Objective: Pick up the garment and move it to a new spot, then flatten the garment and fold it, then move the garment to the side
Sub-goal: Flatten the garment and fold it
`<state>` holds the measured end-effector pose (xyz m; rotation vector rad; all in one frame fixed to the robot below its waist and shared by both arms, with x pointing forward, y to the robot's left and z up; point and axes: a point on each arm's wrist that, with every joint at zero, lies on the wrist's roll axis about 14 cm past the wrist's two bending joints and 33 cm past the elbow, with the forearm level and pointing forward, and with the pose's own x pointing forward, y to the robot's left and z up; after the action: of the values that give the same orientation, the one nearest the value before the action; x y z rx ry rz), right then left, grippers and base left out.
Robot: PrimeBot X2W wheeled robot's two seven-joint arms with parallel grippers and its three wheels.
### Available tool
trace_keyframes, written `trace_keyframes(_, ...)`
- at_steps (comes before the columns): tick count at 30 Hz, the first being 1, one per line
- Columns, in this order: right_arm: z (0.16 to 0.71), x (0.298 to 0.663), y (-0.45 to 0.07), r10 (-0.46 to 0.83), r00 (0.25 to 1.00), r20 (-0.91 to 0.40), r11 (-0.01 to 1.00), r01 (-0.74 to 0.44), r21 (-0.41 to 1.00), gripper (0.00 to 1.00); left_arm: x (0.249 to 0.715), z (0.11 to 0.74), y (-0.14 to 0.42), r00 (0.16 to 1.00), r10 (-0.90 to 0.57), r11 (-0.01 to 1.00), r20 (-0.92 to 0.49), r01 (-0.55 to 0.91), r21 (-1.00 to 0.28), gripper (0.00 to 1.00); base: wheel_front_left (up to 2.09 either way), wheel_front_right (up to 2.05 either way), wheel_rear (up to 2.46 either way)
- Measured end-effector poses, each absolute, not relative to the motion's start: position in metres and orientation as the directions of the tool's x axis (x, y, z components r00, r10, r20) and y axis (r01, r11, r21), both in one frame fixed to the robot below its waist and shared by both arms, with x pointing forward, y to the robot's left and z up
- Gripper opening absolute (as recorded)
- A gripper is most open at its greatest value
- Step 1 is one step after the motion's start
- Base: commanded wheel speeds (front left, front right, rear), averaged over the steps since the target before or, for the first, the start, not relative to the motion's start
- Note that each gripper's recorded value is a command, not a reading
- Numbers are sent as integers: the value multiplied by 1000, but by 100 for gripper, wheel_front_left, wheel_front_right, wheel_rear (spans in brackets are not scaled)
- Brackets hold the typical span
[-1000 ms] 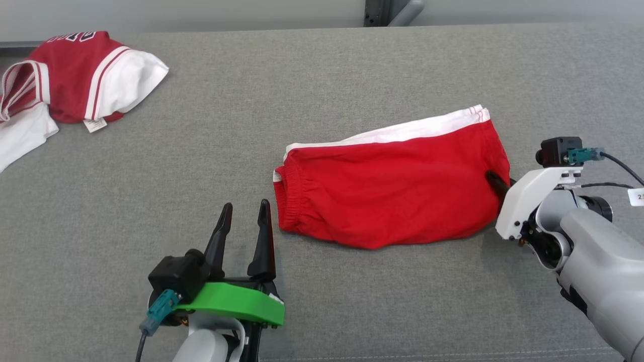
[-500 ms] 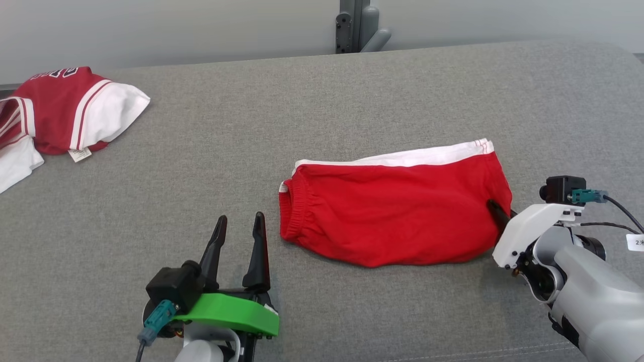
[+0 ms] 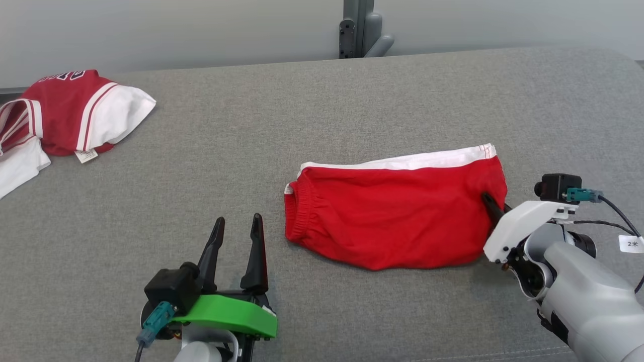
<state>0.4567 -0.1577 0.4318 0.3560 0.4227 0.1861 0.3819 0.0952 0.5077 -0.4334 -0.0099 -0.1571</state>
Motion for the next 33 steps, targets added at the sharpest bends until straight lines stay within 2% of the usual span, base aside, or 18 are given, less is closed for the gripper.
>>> trace_keyframes(9,476,465,-104,389,891,-235,876,-279,393,0,374,514,101,989,-132,896,61,145,-421,100,0,0,0)
trace_keyframes(18,507,449,-25,581,801,-149,775,-486,404,0,366,523,112,992,-96,898,86,123,-423,100,0,0,0)
trace_keyframes(25,511,431,28,682,718,-138,696,-578,426,0,359,525,124,994,-56,902,91,90,-423,100,0,0,0)
trace_keyframes(33,490,419,56,717,664,-213,680,-599,422,0,353,525,137,996,-16,905,90,53,-421,100,0,0,0)
